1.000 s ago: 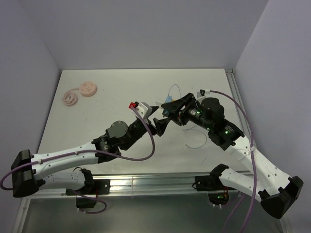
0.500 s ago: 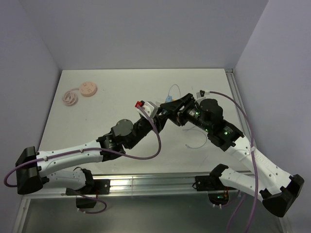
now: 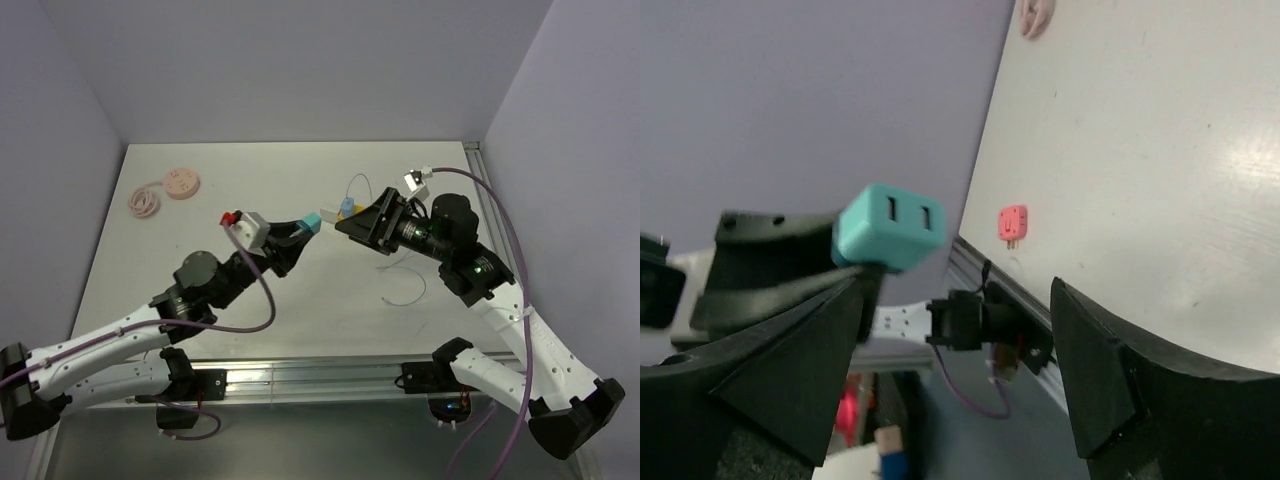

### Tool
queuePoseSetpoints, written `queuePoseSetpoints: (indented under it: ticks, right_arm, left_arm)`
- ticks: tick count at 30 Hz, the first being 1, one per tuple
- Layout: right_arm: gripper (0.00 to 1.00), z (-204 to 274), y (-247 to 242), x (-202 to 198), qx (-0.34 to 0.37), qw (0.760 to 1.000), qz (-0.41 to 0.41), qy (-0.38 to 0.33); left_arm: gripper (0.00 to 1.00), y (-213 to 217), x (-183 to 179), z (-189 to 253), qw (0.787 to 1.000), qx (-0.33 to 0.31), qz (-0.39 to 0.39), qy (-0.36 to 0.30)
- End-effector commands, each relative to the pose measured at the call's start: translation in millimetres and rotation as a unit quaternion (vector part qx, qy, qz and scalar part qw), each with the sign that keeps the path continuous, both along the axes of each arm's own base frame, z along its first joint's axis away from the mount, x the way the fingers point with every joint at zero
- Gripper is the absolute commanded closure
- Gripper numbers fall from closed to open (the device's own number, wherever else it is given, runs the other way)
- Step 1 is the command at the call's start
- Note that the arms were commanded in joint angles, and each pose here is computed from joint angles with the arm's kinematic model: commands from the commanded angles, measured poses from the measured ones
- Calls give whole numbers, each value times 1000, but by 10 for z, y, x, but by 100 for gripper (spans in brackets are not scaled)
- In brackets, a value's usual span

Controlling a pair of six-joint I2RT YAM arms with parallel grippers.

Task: Insert the plug

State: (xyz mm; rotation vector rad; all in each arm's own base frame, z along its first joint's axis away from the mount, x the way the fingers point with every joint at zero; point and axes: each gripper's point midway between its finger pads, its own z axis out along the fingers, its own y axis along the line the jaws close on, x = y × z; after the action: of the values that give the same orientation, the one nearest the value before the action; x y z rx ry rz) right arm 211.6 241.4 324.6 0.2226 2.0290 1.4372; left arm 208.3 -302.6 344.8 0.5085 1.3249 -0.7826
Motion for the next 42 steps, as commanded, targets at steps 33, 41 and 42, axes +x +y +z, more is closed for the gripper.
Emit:
queuePoseSetpoints:
  ticks: [33, 41, 42]
  right_arm:
    - [22, 237, 302, -540, 107, 967, 231, 29]
    - [23, 360, 327, -583, 134, 960, 244, 40]
    - [23, 410, 333, -599, 141, 957, 250, 31]
  left_arm:
    - [99, 105, -639, 503, 982, -42, -167, -75]
    - [99, 110, -677, 622, 979, -58, -174, -92]
    - [99, 103, -691, 627, 978, -59, -178, -95]
